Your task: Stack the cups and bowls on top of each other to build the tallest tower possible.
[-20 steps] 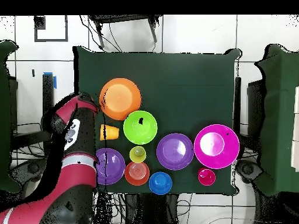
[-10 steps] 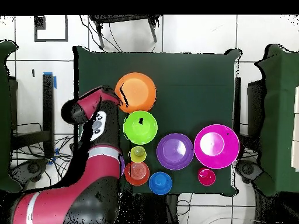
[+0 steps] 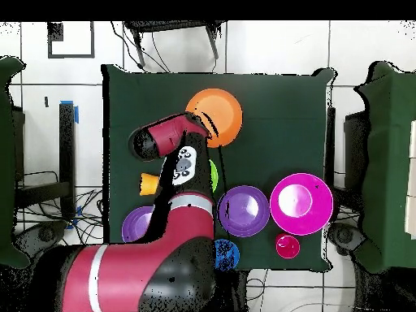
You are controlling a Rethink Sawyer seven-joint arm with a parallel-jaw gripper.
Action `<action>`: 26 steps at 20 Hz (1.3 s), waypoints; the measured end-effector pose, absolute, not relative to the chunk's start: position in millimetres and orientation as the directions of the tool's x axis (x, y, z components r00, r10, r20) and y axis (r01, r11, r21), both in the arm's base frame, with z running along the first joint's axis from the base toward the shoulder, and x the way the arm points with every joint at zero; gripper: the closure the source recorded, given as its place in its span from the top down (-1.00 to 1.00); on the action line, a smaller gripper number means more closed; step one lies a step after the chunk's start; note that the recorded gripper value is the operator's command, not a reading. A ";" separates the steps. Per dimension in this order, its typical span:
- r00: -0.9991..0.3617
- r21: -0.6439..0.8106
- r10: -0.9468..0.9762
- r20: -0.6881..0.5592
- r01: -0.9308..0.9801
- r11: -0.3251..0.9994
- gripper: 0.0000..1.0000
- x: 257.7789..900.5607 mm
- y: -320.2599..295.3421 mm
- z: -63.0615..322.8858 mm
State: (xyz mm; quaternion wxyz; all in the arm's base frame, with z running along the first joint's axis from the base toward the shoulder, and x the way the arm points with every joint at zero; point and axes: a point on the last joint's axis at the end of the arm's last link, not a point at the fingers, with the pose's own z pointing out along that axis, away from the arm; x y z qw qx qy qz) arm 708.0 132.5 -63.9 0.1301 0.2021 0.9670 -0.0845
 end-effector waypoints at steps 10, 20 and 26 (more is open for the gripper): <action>-0.902 -0.098 0.341 -0.264 0.377 0.921 1.00 714.3 134.0 -63.5; -0.916 -0.110 0.354 -0.189 0.377 0.920 1.00 712.7 145.4 -57.6; -0.917 -0.102 0.369 -0.154 0.386 0.917 1.00 715.9 159.7 -41.3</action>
